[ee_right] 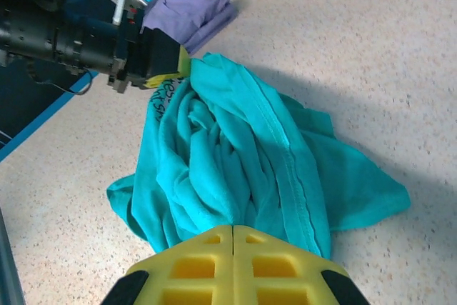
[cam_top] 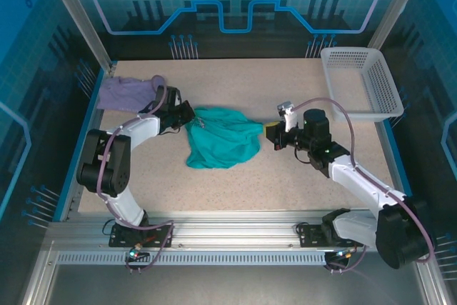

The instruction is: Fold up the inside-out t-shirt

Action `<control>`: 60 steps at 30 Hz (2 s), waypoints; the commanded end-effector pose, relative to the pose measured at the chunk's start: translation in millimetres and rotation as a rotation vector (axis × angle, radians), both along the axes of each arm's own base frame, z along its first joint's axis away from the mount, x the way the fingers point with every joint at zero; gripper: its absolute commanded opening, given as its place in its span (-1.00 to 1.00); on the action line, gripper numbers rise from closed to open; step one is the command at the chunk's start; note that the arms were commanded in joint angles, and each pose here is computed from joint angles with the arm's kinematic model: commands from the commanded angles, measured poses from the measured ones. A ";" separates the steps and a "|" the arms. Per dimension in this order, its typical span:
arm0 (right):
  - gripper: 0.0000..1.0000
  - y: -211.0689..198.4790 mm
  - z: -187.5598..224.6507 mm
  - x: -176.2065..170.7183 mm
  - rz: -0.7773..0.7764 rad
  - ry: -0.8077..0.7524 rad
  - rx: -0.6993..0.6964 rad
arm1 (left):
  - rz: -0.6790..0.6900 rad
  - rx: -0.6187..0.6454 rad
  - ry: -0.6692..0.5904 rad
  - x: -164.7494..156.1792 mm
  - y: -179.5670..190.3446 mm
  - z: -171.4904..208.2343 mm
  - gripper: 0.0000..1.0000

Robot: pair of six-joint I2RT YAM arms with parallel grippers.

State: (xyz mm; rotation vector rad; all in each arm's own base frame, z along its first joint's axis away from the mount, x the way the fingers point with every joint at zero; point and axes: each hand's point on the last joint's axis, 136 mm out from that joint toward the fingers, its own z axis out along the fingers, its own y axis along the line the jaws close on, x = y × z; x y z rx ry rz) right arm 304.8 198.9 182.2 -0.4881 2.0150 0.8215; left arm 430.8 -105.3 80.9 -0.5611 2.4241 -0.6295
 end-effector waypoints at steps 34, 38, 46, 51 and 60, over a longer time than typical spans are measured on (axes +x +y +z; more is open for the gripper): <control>-1.00 3.8 12.5 -18.5 0.074 -0.015 -0.114 | -0.745 0.391 -0.251 11.8 -163.5 49.1 -0.72; -1.00 -5.1 57.3 -32.3 0.071 -0.132 -0.101 | -0.633 0.391 -0.253 39.0 -148.3 68.4 -0.93; -1.00 -18.2 136.6 -62.5 0.071 -0.329 -0.029 | -0.496 0.202 -0.285 60.9 -117.9 113.5 -1.00; -1.00 -27.2 110.4 -41.8 -0.003 -0.241 -0.115 | -0.647 0.124 -0.333 17.1 -148.9 120.1 -0.69; -1.00 26.7 171.2 5.3 0.062 -0.165 0.037 | -0.453 0.159 -0.284 -5.0 -108.3 121.6 -0.19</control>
